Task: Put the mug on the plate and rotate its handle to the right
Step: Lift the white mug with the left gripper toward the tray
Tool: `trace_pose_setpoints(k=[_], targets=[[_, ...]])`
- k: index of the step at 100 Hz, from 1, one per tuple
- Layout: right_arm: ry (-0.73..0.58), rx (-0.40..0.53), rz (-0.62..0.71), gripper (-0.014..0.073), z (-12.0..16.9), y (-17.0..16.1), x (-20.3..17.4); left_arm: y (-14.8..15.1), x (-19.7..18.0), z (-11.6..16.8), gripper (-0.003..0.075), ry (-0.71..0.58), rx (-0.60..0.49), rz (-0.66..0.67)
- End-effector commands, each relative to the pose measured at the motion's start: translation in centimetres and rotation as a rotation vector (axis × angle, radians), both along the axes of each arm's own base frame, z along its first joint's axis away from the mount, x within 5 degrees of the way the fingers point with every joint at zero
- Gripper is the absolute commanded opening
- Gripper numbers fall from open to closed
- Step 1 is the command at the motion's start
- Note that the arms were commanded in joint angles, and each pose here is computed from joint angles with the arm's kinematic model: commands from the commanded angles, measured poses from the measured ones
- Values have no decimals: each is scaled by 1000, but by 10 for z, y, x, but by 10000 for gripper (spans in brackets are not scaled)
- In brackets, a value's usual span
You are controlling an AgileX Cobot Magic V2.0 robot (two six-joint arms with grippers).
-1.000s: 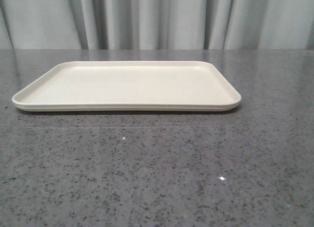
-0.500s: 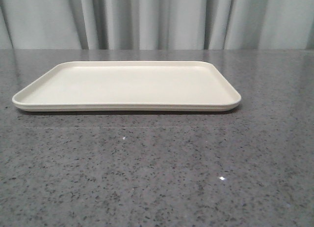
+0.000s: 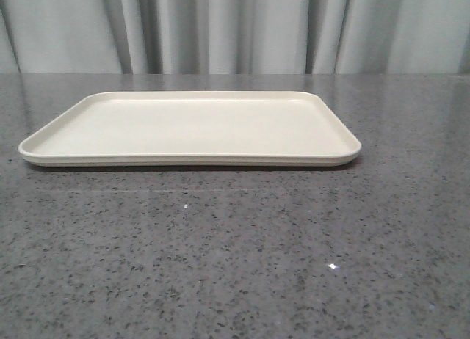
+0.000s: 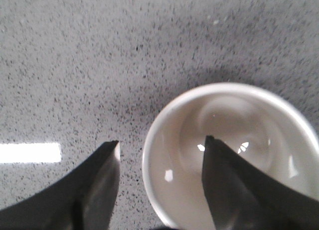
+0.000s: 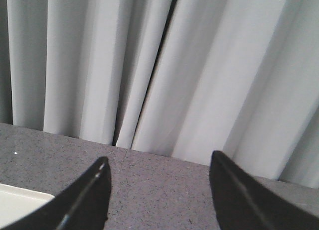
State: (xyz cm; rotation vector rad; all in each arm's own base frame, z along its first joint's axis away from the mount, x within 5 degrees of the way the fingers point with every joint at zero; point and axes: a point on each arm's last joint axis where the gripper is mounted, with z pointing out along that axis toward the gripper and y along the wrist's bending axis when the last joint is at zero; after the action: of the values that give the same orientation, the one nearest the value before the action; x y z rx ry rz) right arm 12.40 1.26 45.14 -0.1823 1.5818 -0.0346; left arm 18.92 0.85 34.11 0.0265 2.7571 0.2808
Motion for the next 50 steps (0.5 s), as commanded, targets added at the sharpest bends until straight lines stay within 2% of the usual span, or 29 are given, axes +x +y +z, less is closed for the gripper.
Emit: trace_pose_setpoints(k=[1, 21, 50], targets=[[-96, -13, -1, 438, 15, 0, -2, 1, -3, 1, 376, 3, 25, -9], [-96, -15, -2, 438, 15, 0, -2, 1, -5, -15, 376, 46, 30, -13], [-96, -15, -2, 438, 15, 0, -2, 0, -4, -15, 376, 34, 27, -17]])
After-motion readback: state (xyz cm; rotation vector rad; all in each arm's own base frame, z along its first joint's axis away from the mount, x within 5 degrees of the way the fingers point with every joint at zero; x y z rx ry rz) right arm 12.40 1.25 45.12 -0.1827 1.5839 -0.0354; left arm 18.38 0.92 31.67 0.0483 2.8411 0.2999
